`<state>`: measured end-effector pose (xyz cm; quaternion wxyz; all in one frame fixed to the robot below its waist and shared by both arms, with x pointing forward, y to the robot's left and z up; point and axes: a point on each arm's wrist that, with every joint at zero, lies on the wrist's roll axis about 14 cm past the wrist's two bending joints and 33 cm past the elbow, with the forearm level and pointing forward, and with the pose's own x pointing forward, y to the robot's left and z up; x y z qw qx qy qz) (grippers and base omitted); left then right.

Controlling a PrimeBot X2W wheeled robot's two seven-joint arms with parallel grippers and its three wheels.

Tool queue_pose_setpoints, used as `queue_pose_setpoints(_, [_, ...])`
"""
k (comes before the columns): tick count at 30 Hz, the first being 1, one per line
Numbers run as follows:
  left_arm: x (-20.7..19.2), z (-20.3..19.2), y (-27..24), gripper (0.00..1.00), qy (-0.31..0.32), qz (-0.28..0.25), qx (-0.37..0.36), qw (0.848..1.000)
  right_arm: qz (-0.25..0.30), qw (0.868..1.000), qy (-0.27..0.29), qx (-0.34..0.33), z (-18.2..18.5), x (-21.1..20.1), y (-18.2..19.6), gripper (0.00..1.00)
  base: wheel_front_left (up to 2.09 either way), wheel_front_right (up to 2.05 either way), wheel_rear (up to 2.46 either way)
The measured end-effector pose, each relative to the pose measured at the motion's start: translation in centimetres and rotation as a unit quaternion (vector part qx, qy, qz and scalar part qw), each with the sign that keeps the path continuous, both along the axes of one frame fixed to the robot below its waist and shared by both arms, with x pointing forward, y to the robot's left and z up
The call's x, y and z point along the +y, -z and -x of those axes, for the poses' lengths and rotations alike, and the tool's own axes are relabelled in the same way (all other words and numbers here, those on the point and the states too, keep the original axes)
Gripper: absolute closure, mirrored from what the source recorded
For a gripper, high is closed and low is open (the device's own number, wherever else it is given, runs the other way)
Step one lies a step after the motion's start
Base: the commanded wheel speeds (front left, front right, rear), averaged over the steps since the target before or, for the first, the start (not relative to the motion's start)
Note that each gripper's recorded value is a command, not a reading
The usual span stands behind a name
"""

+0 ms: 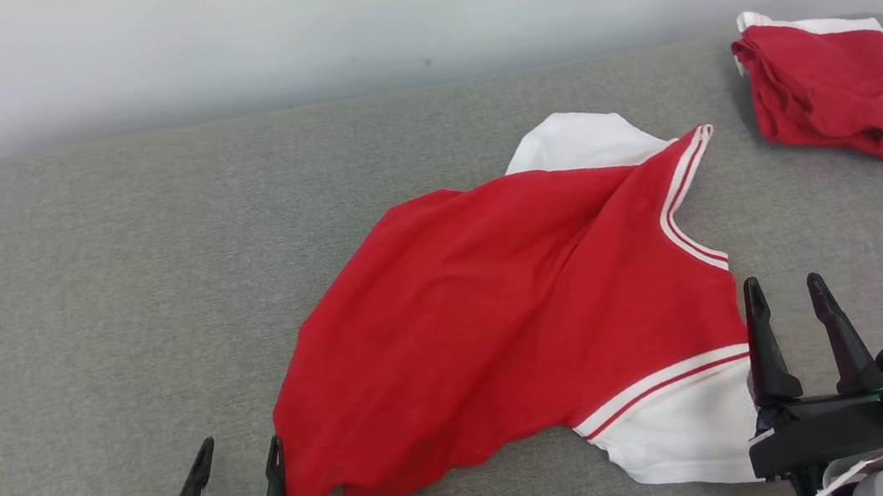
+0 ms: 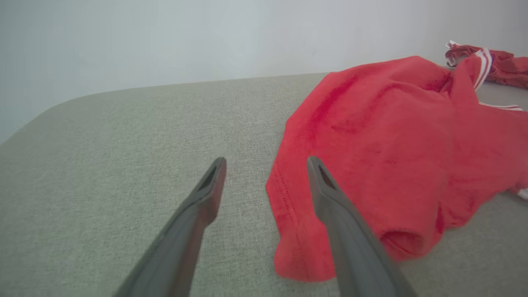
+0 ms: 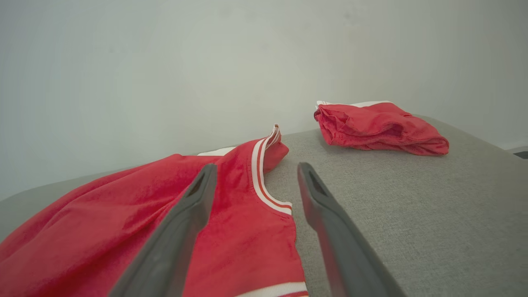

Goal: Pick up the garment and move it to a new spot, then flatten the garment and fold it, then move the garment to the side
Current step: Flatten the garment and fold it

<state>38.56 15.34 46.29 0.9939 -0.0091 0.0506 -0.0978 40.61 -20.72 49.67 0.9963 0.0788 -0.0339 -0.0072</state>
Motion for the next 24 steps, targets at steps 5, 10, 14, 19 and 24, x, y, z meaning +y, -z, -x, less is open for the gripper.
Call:
queue_pose_setpoints(5, [-0.8, 0.2, 3.3, 0.0, 0.012, 0.007, 0.055, 0.998, 0.001, 1.0, 0.013, 0.009, 0.2, -0.9, 0.6, 0.0, 0.0, 0.0, 0.0])
queue_pose_setpoints(10, [-1.9, 1.0, 6.4, 0.0, 0.021, 0.022, 0.118, 0.993, 0.002, 1.0, 0.021, 0.015, 0.3, -1.5, 1.0, 0.0, 0.0, 0.0, 0.0])
queue_pose_setpoints(14, [-2.1, 1.6, 7.4, 1.0, 0.021, 0.029, 0.137, 0.99, 0.001, 1.0, 0.02, 0.013, 0.2, -1.3, 0.9, 0.0, 0.0, 0.0, 0.0])
queue_pose_setpoints(19, [-2.1, 0.8, 6.5, 1.0, 0.02, 0.033, 0.117, 0.992, 0.002, 1.0, 0.013, 0.005, -0.1, -0.9, 0.4, 0.0, 0.0, 0.0, 0.0])
queue_pose_setpoints(24, [-1.1, -2.2, 2.7, 1.0, 0.021, 0.027, 0.049, 0.998, 0.003, 1.0, 0.011, 0.0, -0.5, -0.8, 0.1, 0.0, 0.0, 0.0, 0.0])
